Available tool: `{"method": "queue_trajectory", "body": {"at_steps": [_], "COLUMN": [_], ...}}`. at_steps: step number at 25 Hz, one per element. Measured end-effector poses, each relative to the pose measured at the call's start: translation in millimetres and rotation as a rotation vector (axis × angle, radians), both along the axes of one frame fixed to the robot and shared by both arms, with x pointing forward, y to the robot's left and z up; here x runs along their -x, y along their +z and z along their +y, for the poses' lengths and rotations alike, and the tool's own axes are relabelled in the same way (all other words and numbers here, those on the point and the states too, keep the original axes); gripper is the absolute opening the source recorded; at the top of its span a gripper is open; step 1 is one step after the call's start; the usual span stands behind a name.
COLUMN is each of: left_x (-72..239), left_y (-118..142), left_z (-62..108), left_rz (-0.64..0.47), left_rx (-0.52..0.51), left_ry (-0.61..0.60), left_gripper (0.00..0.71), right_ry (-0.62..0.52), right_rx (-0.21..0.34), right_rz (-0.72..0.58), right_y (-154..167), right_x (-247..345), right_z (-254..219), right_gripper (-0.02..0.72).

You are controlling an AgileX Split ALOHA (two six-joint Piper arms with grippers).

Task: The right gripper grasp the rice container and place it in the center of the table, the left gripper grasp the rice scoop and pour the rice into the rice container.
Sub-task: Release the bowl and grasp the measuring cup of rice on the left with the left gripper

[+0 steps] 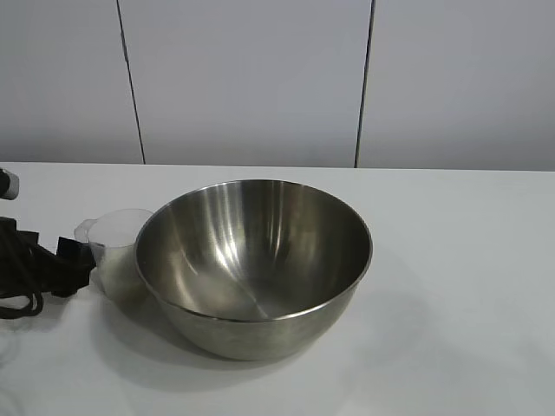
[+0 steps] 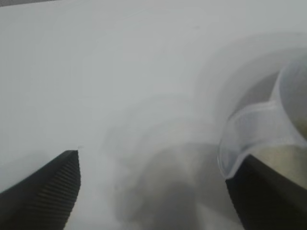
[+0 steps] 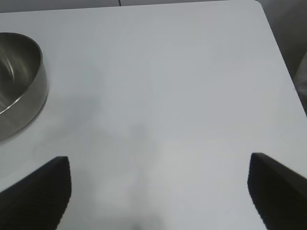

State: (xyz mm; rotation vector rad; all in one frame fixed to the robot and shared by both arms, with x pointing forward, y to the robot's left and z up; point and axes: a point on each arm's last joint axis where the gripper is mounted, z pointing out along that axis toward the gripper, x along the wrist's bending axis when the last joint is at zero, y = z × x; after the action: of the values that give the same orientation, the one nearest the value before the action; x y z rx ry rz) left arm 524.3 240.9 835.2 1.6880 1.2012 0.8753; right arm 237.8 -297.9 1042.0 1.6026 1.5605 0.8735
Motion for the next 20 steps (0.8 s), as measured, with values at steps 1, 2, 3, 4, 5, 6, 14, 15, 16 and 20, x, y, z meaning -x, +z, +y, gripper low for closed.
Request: {"method": "queue_trajectory", "body": {"at_steps": [1,2,3,4,5,6,14,15,16,20], "left_x": [-1.5,-2.8,-3.5,-3.7,-4.3,-4.5,-4.7,-4.7,-4.8,-5.6], "left_y": [1.4,2.6,2.8,2.9,3.0,3.1,4.3,4.3,4.6,9.0], "left_z": [-0.3,-0.5,-0.6,-0.7,-0.8,-0.8,-0.9,-0.9,-1.0,-1.1], "left_rz": [-0.007,-0.014,-0.016,-0.016,-0.017,-0.018,-0.022,-0.022,-0.023,-0.037], "left_rx": [0.002,0.003,0.004,0.004,0.004,0.004,0.005,0.005,0.005,0.005], "left_ry": [0.001,0.001,0.001,0.001,0.001,0.001,0.000,0.000,0.000,-0.001], "left_gripper": [0.600,0.600,0.600,0.600,0.597,0.582,0.074,0.050,0.032,0.010], "right_ry": [0.000,0.000,0.000,0.000,0.000,0.000,0.000,0.000,0.000,0.000], "right_rx": [0.000,0.000,0.000,0.000,0.000,0.000,0.000,0.000,0.000,0.000], "right_rz": [0.000,0.000,0.000,0.000,0.000,0.000,0.000,0.000,0.000,0.000], "right_y": [0.0,0.0,0.0,0.0,0.0,0.0,0.0,0.0,0.0,0.0], "right_x": [0.0,0.0,0.0,0.0,0.0,0.0,0.0,0.0,0.0,0.0], "right_z": [0.0,0.0,0.0,0.0,0.0,0.0,0.0,0.0,0.0,0.0], "right_gripper": [0.694,0.694,0.694,0.694,0.694,0.694,0.694,0.694,0.694,0.694]}}
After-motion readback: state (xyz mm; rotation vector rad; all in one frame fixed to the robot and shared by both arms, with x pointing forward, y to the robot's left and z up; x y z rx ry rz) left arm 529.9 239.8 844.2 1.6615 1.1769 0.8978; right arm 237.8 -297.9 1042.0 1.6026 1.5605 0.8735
